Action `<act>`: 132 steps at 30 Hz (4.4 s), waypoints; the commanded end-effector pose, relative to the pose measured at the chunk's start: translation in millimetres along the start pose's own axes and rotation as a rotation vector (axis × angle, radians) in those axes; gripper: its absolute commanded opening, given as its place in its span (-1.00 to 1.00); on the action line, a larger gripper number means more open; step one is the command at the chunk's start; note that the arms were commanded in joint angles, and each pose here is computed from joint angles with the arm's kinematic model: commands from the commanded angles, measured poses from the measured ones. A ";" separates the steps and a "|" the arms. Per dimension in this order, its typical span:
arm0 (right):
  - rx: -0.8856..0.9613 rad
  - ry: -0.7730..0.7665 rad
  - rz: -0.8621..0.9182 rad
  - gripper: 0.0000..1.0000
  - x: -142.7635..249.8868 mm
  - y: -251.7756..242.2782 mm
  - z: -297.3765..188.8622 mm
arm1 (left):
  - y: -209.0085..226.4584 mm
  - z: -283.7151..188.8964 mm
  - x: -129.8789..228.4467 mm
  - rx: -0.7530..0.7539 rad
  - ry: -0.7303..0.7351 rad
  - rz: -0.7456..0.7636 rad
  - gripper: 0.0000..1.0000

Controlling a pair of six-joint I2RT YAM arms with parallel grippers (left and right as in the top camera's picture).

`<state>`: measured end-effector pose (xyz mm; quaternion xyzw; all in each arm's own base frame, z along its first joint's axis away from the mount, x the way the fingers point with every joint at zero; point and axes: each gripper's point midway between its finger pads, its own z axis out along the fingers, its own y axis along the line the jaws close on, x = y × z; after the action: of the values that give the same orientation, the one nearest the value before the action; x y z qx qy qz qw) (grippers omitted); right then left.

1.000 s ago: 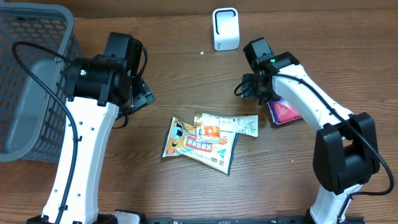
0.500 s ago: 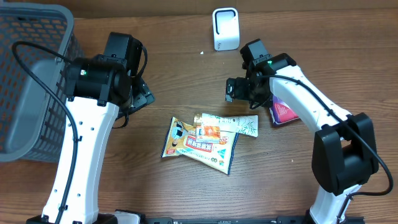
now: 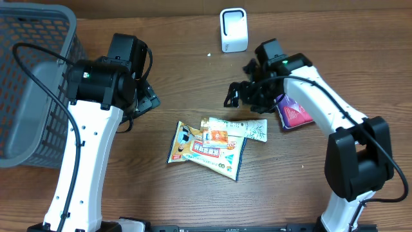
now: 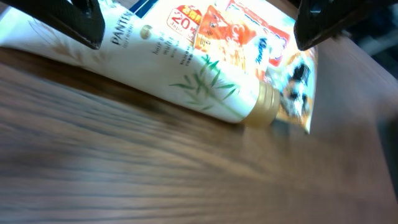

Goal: Scan the item barcode

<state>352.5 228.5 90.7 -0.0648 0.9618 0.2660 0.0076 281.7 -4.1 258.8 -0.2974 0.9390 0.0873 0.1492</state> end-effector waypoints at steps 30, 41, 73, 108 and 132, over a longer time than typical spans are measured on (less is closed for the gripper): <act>0.334 0.182 -0.699 0.17 50.2 -30.6 69.1 | 1.5 -3.9 -6.1 -0.001 -0.026 -0.019 0.99; 0.414 0.107 -0.594 -0.71 33.1 -36.0 64.4 | 1.5 -3.9 -6.1 -0.001 -0.026 -0.019 1.00; -0.247 -0.322 0.064 -0.93 -109.3 13.2 -95.5 | 1.5 -3.9 -6.1 -0.001 -0.026 -0.019 1.00; 0.120 -1.113 0.082 -0.92 -265.2 -6.3 -90.3 | 1.5 -3.9 -6.1 -0.001 -0.026 -0.019 1.00; 0.264 -1.239 0.371 -0.92 -216.1 -113.7 -277.5 | 1.5 -3.9 -6.1 -0.001 -0.026 -0.019 1.00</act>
<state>598.6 104.7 185.6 0.1911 0.8570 0.1435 0.4566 281.7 -4.1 258.8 -0.2974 0.9390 0.0873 0.1492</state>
